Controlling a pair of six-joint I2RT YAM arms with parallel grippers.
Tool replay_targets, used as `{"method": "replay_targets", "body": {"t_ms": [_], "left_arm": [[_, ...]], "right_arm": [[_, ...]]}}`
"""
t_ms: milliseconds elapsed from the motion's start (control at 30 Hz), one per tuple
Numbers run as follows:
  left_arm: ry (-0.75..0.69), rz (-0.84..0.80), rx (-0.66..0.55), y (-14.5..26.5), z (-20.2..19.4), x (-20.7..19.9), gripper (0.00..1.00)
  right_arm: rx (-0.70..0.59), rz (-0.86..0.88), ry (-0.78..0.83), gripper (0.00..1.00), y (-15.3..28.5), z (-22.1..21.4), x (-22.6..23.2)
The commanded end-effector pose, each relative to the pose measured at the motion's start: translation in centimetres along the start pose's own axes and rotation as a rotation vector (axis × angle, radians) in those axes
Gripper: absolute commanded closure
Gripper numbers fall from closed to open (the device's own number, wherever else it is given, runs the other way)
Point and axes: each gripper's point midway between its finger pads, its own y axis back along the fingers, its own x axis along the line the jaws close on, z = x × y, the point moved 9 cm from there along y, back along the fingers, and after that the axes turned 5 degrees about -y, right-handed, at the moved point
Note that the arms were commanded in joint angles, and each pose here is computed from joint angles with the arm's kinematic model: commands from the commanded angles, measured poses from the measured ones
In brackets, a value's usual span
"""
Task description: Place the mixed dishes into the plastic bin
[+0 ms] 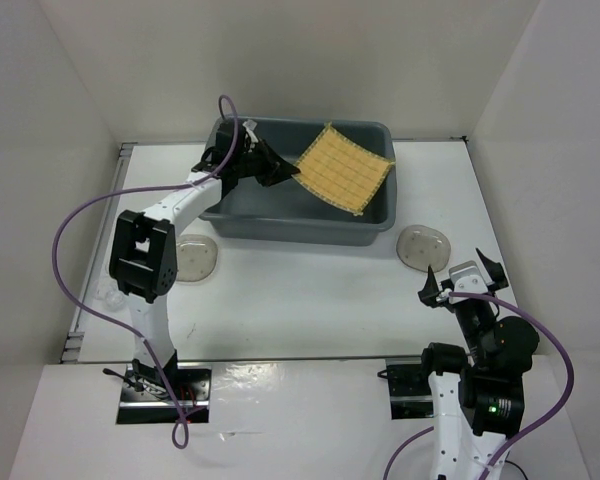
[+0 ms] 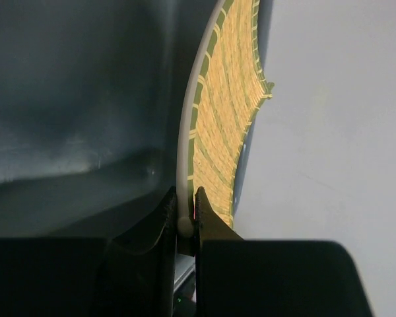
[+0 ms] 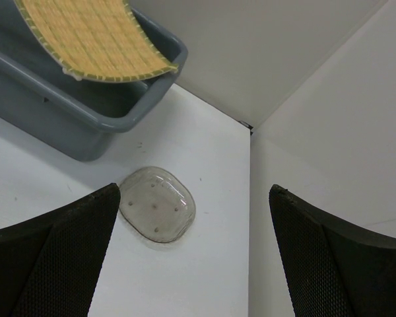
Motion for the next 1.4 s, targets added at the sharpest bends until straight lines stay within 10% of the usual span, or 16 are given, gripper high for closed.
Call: {"method": "replay_targets", "body": {"t_ms": [0, 700, 800, 967, 1367], "left_arm": [[-0.047, -0.144, -0.155, 0.7, 2.1, -3.7, 1.0], [0.108, 0.143, -0.166, -5.0, -3.2, 7.2, 0.98], [0.105, 0.164, -0.134, -5.6, -4.0, 8.1, 0.59], [0.04, 0.223, -0.12, -5.5, -3.9, 8.4, 0.22], [-0.351, 0.481, -0.262, 0.7, -2.5, 0.0, 0.03]], "right_arm": [[-0.041, -0.041, 0.001, 0.02, -0.1, 0.7, -0.5], [-0.025, -0.034, -0.005, 0.02, -0.4, 0.3, -0.4], [-0.025, -0.034, -0.005, 0.02, -0.4, 0.3, -0.4], [-0.005, -0.045, -0.026, 0.02, -1.0, -0.1, -0.6], [0.407, -0.105, -0.23, 0.02, -8.7, -4.2, -3.6]]}}
